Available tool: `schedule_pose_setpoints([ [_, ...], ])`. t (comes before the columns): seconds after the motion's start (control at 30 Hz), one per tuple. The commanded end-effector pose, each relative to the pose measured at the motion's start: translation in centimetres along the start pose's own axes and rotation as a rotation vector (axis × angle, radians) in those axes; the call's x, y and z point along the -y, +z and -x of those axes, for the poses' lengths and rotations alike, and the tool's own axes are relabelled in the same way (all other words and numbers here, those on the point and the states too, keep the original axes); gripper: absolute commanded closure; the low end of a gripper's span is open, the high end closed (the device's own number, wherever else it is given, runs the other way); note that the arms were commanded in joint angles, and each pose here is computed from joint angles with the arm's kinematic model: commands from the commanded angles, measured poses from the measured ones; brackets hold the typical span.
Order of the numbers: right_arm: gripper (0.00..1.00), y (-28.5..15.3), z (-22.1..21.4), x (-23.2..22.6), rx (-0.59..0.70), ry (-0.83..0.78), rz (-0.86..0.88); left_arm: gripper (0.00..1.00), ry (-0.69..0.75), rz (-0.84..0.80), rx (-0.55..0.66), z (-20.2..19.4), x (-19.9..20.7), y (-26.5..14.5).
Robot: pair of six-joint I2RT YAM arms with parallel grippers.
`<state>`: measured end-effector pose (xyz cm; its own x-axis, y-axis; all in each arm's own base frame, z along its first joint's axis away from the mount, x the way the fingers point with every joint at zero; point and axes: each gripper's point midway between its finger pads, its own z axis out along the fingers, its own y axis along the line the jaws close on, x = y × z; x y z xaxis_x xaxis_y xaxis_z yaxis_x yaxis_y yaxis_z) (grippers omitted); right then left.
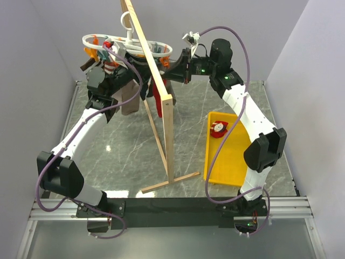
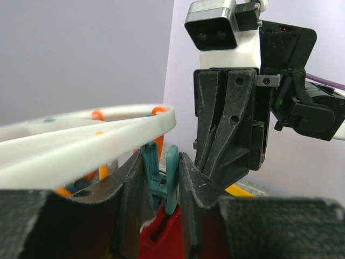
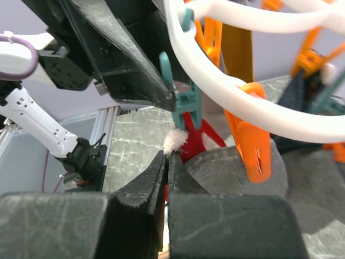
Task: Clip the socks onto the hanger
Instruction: Clamp the sock onto the hanger.
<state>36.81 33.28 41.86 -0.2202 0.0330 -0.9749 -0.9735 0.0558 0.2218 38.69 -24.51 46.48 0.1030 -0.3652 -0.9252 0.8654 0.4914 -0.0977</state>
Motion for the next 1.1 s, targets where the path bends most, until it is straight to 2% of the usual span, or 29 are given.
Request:
schedule_pose_setpoints([
  [0.0,1.00,-0.9,3.7,-3.1,0.058,-0.099,0.047,0.76,0.110,-0.040,0.109,4.3,1.8,-0.3],
  [1.07,1.00,-0.5,5.6,-2.7,0.084,-0.141,0.055,0.75,0.117,-0.052,0.088,3.7,2.2,-0.7],
])
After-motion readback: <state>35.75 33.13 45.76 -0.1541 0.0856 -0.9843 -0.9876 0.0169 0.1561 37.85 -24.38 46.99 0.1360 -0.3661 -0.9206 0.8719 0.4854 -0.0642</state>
